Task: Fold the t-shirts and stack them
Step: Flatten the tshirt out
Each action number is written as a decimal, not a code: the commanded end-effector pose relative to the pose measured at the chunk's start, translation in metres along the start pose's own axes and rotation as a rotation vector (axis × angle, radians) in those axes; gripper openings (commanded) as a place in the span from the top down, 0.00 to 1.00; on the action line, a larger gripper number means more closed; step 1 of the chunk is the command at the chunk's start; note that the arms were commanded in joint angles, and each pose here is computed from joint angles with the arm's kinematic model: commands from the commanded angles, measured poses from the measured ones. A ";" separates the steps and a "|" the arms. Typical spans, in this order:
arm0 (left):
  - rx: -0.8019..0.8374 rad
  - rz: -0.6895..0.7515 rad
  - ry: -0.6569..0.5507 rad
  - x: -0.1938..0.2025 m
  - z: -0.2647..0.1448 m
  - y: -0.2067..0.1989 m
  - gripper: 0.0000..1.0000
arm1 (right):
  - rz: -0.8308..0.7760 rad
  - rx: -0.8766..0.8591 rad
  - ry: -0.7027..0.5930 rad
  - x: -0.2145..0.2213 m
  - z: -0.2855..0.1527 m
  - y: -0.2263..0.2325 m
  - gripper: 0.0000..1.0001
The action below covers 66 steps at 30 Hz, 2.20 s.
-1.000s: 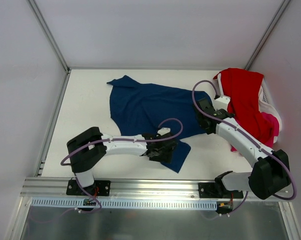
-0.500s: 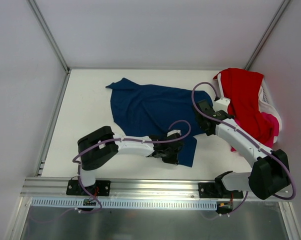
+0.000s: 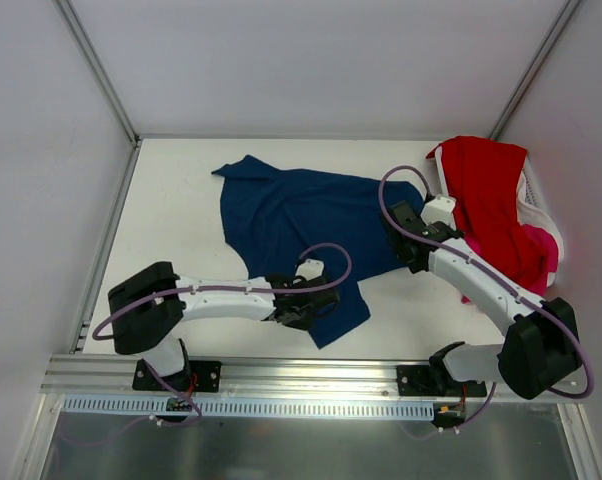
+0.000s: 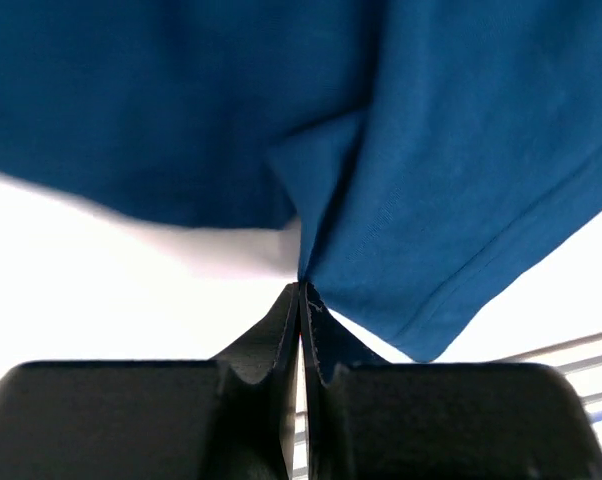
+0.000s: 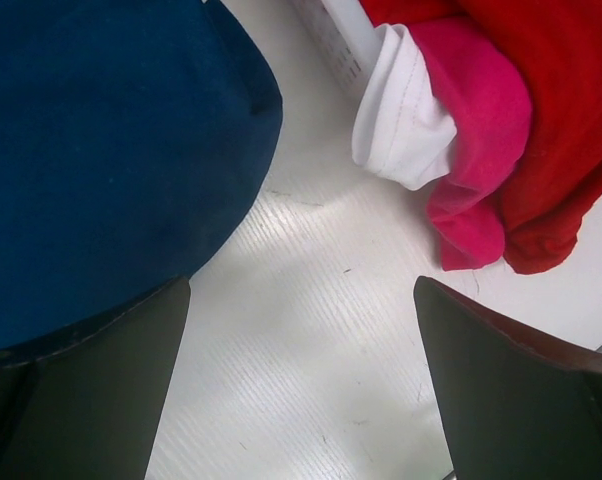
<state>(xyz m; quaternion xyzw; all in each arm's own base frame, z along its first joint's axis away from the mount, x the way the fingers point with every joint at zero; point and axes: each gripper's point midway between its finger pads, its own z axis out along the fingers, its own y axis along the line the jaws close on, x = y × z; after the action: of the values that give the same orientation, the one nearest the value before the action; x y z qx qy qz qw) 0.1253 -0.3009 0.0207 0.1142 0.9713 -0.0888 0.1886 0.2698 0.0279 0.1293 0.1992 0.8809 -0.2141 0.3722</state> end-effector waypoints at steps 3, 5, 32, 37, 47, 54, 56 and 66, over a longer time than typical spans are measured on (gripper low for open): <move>-0.183 0.053 -0.109 -0.015 -0.042 0.062 1.00 | 0.015 -0.022 -0.026 -0.006 -0.010 0.010 0.00; -0.178 0.029 -0.163 -0.025 -0.058 0.072 1.00 | 0.007 -0.036 -0.033 -0.006 -0.014 0.015 0.01; -0.464 -0.339 -0.436 -0.068 -0.137 0.237 1.00 | -0.140 -0.521 0.301 0.131 -0.066 0.068 0.01; -0.433 -0.445 -0.534 -0.069 -0.156 0.249 1.00 | -0.069 -0.611 0.364 0.137 -0.051 0.081 0.01; -0.407 -0.454 -0.522 -0.061 -0.152 0.248 1.00 | 0.028 -0.561 0.426 0.119 -0.010 0.088 0.01; -0.434 -0.446 -0.502 -0.061 -0.147 0.249 1.00 | 0.103 -0.374 0.426 0.129 0.020 0.042 0.01; -0.443 -0.442 -0.491 -0.060 -0.145 0.249 1.00 | 0.162 -0.352 0.416 0.128 0.026 0.033 0.00; -0.459 -0.439 -0.483 -0.061 -0.143 0.250 1.00 | 0.349 -0.295 0.369 0.127 0.035 0.013 0.00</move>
<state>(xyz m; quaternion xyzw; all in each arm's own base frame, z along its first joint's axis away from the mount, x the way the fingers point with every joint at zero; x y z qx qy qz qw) 0.1943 -0.0501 0.1411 -0.1543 0.9007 0.0514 0.4028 0.2362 0.0595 0.0257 0.2865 0.9131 0.0487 0.2860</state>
